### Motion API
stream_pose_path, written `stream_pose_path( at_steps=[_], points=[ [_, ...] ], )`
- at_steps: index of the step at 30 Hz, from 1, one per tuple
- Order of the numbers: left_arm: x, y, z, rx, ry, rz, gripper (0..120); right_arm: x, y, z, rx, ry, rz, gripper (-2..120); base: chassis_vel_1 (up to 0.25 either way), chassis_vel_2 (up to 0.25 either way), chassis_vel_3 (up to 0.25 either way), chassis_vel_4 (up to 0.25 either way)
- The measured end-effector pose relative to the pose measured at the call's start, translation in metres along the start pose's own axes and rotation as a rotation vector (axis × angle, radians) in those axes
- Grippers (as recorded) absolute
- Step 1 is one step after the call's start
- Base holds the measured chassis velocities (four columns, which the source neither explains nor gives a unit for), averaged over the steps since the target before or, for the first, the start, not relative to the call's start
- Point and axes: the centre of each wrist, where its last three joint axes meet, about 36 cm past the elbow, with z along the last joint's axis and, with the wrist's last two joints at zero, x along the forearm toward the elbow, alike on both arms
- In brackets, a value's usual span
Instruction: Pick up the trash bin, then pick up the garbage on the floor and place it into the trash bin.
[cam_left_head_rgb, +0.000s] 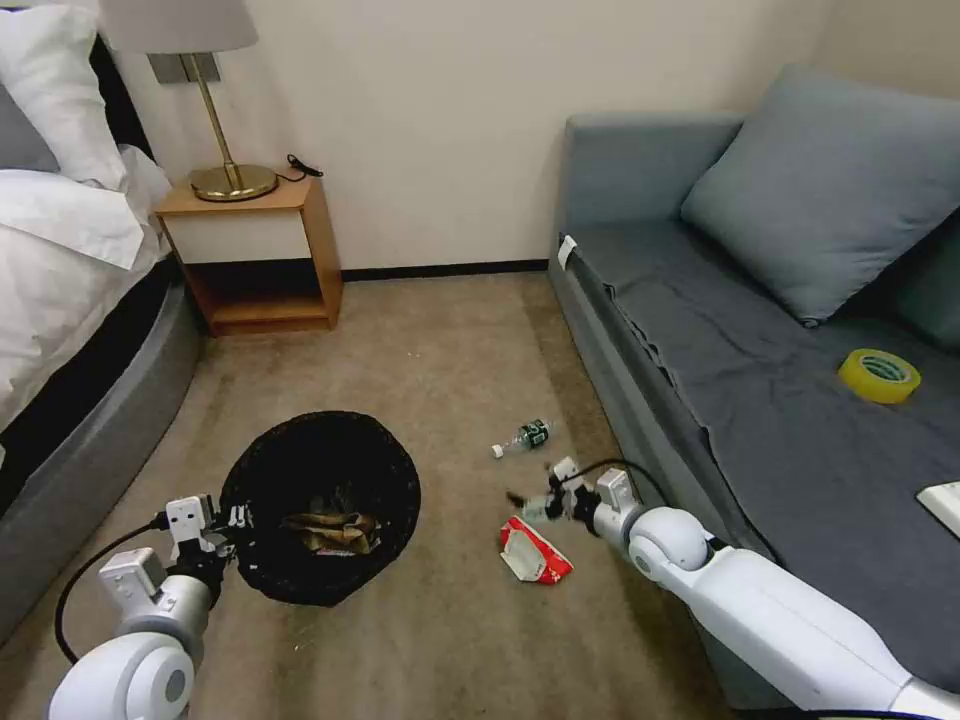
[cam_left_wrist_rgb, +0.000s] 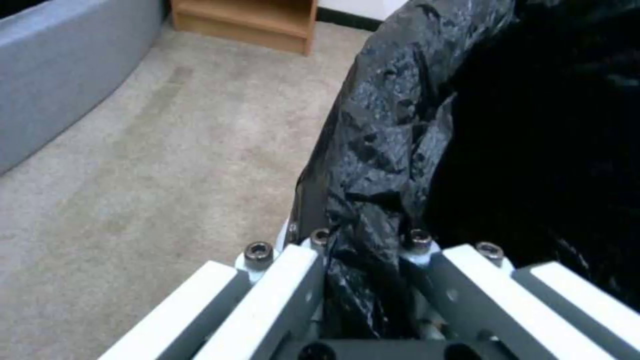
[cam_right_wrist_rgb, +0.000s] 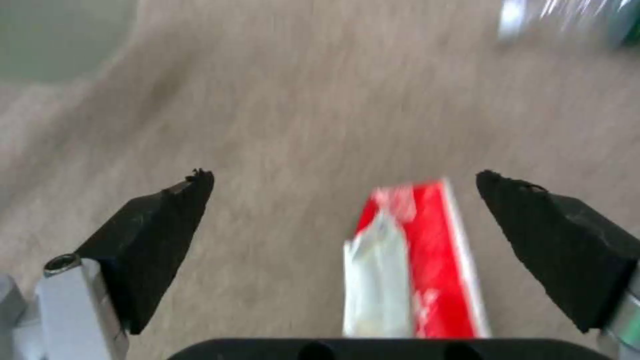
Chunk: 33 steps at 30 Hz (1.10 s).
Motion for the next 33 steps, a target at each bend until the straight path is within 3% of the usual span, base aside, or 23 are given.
stream_pose_path(
  at_steps=[1,7,17,33],
  points=[
    [-0.004,0.009,0.002,0.012,0.0,-0.013,3,-0.02,-0.015,0.01,-0.002,0.081,0.018,100,0.0,0.0,0.0,0.0],
    [-0.007,0.019,0.007,0.02,0.002,-0.026,3,-0.053,-0.034,0.036,0.053,0.198,0.048,100,0.0,0.0,0.0,0.0],
    [-0.01,0.022,0.005,0.021,-0.004,-0.028,3,-0.093,-0.015,0.047,0.091,0.195,0.043,96,0.0,0.0,0.0,0.0],
    [-0.012,0.02,0.008,0.032,0.007,-0.015,3,-0.089,-0.013,0.059,0.123,0.178,0.083,39,0.0,0.0,0.0,0.0]
  ],
)
